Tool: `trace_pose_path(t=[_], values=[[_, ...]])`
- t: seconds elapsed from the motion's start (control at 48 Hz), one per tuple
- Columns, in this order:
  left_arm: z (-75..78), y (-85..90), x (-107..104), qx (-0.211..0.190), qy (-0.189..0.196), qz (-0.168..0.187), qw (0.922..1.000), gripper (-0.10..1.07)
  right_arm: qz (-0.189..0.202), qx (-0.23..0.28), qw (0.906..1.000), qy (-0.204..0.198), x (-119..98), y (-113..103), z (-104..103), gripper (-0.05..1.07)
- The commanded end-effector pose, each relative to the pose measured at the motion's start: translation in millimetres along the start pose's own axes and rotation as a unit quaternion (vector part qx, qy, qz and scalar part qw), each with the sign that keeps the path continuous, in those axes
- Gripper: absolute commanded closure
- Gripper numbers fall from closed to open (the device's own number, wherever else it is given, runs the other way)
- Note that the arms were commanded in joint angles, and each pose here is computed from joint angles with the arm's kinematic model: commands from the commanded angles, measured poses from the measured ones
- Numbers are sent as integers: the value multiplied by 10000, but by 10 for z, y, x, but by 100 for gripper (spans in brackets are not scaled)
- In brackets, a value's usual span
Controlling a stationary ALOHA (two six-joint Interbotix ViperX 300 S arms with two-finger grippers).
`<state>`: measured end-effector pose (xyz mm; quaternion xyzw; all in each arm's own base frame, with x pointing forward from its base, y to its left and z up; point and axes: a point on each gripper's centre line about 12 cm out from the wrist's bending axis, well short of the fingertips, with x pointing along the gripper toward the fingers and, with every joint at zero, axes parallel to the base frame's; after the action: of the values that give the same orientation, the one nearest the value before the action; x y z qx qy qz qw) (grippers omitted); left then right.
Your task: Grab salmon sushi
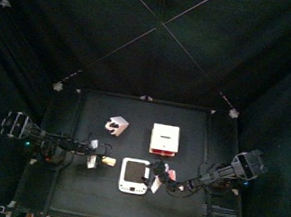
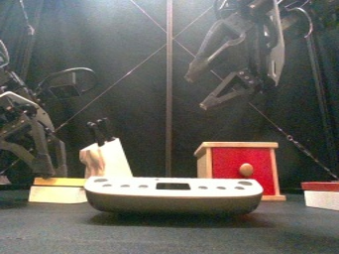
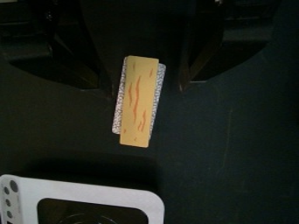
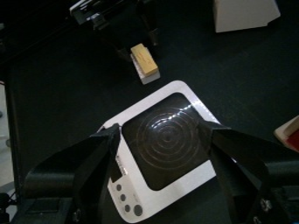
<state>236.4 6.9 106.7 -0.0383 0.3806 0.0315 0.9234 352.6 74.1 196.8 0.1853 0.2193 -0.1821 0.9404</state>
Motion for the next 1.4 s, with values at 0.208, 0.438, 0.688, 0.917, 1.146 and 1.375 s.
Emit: trace_pose_path(t=[0.208,0.438,0.688,0.917,1.146,1.375], values=[[208,-3,-51,-12,-399,-10,9992,3,-92,570,9983,69,-223,-58,31,4],[267,-7,-67,-13,-529,-17,9986,3,-795,1311,9877,314,-360,-254,-100,4],[295,-3,-67,-19,-629,-10,9980,3,-1898,2108,9563,710,-527,-411,-309,4],[290,-3,-56,-26,-606,-8,9982,3,-2533,2429,9299,1106,-630,-490,-524,3],[300,-7,-53,-21,-613,-14,9981,3,-3095,2592,9008,1600,-655,-594,-845,4],[297,-7,-50,-21,-605,-13,9982,3,-3028,2520,9010,1816,-550,-555,-1017,4]])
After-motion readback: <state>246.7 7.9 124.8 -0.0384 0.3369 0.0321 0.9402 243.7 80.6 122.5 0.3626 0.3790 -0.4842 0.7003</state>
